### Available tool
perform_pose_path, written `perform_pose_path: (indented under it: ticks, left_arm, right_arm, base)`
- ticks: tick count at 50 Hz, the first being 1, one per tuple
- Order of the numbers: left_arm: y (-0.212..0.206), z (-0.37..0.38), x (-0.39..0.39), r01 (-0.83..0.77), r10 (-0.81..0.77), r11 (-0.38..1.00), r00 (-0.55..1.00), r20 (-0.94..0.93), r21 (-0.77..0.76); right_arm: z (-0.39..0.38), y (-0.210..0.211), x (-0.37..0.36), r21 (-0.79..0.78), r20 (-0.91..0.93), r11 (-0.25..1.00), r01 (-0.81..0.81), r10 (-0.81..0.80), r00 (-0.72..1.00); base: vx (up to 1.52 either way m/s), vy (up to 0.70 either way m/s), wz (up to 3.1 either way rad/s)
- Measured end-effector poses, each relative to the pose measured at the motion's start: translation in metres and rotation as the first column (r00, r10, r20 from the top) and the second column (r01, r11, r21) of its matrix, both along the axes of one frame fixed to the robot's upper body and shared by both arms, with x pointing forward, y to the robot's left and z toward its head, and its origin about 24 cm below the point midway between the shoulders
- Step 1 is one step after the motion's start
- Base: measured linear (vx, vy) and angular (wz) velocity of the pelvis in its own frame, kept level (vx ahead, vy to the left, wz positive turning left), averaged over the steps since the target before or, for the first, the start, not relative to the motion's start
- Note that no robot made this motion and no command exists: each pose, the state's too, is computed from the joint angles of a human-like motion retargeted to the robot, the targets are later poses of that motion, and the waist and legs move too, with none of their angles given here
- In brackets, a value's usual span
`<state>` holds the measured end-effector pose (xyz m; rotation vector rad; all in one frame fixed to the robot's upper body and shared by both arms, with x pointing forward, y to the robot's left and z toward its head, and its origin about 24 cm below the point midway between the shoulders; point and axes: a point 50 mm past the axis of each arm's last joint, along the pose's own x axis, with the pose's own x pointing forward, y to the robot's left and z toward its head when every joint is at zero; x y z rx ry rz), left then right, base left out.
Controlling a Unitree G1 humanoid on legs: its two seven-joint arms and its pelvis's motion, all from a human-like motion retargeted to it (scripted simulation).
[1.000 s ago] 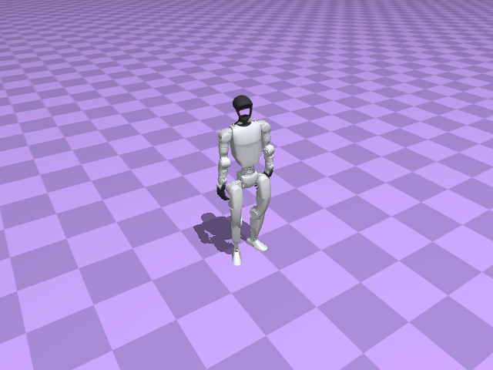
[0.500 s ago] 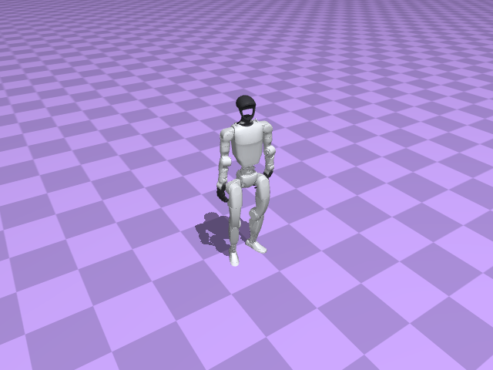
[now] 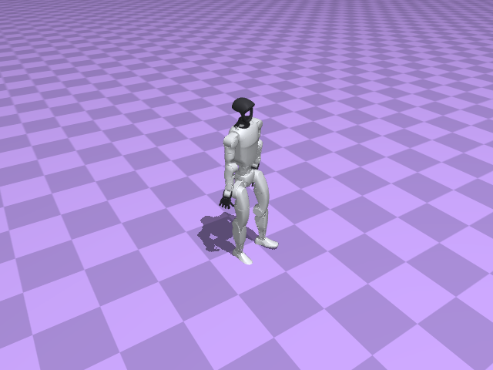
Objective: In place motions
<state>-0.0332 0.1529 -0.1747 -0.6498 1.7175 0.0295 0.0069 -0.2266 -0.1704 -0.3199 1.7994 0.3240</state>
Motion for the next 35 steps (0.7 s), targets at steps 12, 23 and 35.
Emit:
perform_pose_path:
  ticks: [12,23,35]
  left_arm:
    - [-0.002,-0.001,0.001,0.024,-0.024,0.999,1.000,-0.008,0.030]
    - [0.002,0.005,-0.031,-0.054,0.061,0.997,0.990,-0.127,0.052]
    - [-0.005,0.007,-0.041,-0.183,0.191,0.981,0.968,-0.162,0.063]
  right_arm:
    - [0.003,-0.016,-0.022,-0.086,0.002,0.990,0.114,-0.115,0.993]
    - [0.005,-0.010,-0.043,-0.107,-0.063,0.985,0.139,-0.146,0.987]
    - [-0.002,0.000,-0.006,-0.041,0.065,0.997,0.066,-0.063,0.996]
  base:
    - [-0.20,0.07,2.15]
    - [0.00,0.15,1.62]
    - [0.14,0.20,0.51]
